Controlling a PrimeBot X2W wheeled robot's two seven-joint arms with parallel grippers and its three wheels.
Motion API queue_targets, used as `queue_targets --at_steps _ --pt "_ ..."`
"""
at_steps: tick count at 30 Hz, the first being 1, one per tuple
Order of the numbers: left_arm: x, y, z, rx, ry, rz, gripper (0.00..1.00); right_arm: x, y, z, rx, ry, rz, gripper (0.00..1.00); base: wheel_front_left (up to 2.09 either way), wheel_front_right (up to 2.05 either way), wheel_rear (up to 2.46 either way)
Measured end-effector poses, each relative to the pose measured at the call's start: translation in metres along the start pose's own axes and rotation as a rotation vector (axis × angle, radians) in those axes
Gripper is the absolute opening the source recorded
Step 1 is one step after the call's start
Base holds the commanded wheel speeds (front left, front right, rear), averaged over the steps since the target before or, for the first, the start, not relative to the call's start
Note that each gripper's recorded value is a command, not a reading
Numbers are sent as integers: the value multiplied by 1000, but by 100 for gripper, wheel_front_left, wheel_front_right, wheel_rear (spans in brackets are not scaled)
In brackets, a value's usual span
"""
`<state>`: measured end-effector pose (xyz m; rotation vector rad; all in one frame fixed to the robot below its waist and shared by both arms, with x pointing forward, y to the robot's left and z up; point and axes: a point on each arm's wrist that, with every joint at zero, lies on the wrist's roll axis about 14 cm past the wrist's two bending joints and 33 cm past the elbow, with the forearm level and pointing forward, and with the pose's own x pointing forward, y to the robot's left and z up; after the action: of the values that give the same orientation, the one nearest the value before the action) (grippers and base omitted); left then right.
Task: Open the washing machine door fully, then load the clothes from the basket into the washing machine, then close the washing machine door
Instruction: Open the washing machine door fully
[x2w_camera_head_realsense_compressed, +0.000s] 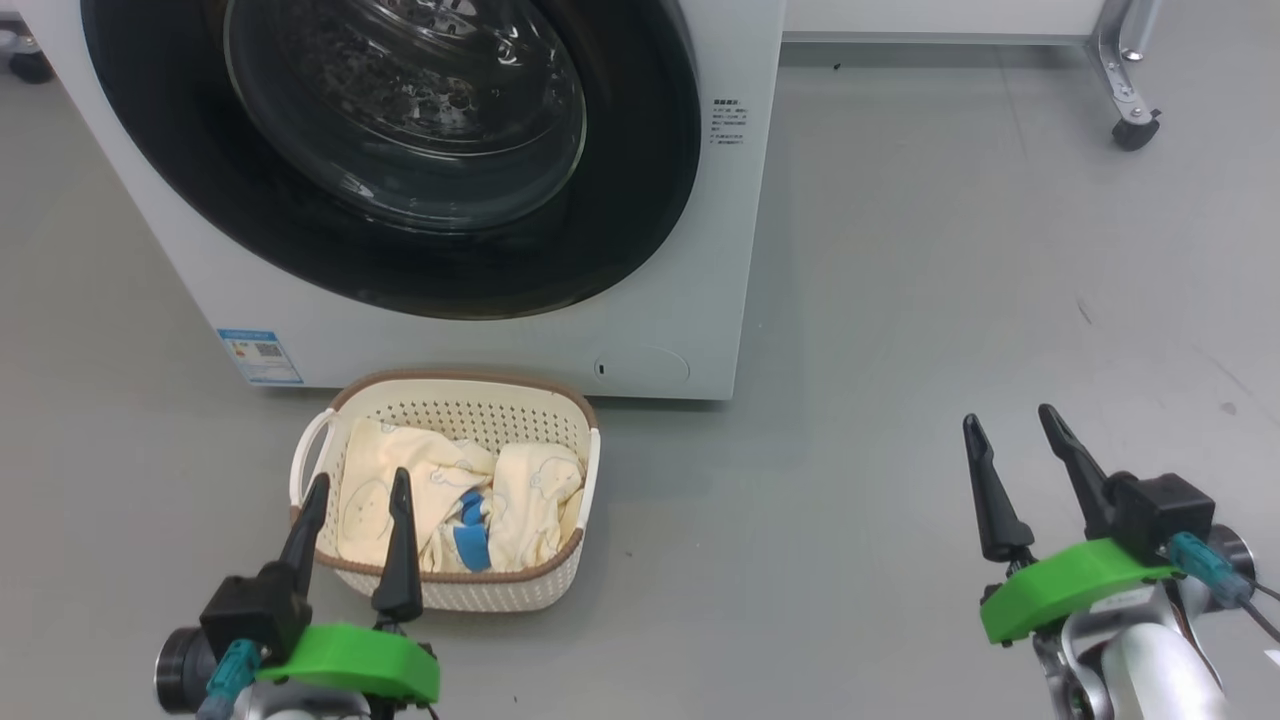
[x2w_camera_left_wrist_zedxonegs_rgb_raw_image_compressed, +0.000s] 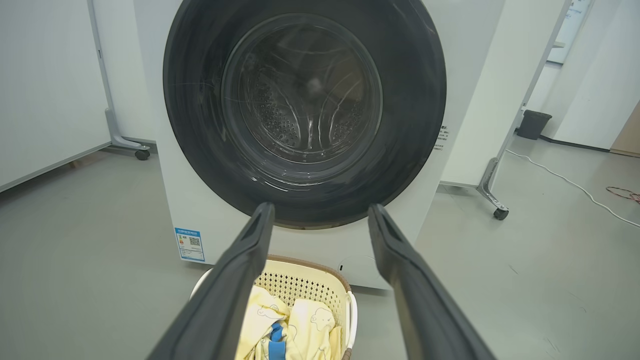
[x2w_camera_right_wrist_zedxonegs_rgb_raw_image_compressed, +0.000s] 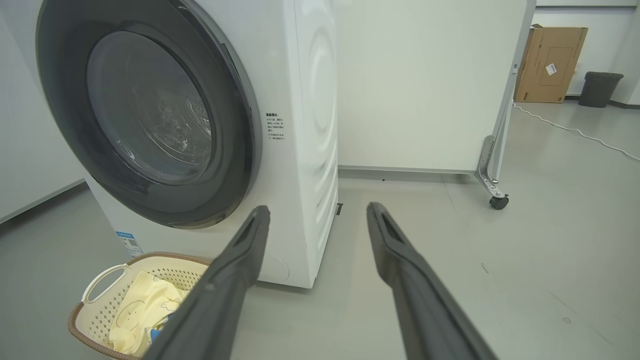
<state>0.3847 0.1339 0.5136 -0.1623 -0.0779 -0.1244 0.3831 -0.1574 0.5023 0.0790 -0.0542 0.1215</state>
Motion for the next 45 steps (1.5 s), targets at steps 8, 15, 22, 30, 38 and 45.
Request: queue_targets --at_steps 8,15,22,30,38,45 --pt "0 4 -6 0 16 16 100 8 4 20 54 -69 7 0 0 0 0" --pt "5 10 -8 -8 22 33 100 13 -14 10 404 -78 -90 0 0 0 0" --pt "14 17 -12 -18 28 48 100 44 -25 2 825 -108 -175 0 0 0 0" --pt "32 20 -22 -29 46 47 100 94 -27 -1 1061 -58 -142 0 0 0 0" --pt "47 31 -36 -32 74 68 100 153 -20 10 1042 -13 -19 0 0 0 0" --pt "58 38 -46 -38 89 82 100 205 5 16 1031 67 117 0 0 0 0"
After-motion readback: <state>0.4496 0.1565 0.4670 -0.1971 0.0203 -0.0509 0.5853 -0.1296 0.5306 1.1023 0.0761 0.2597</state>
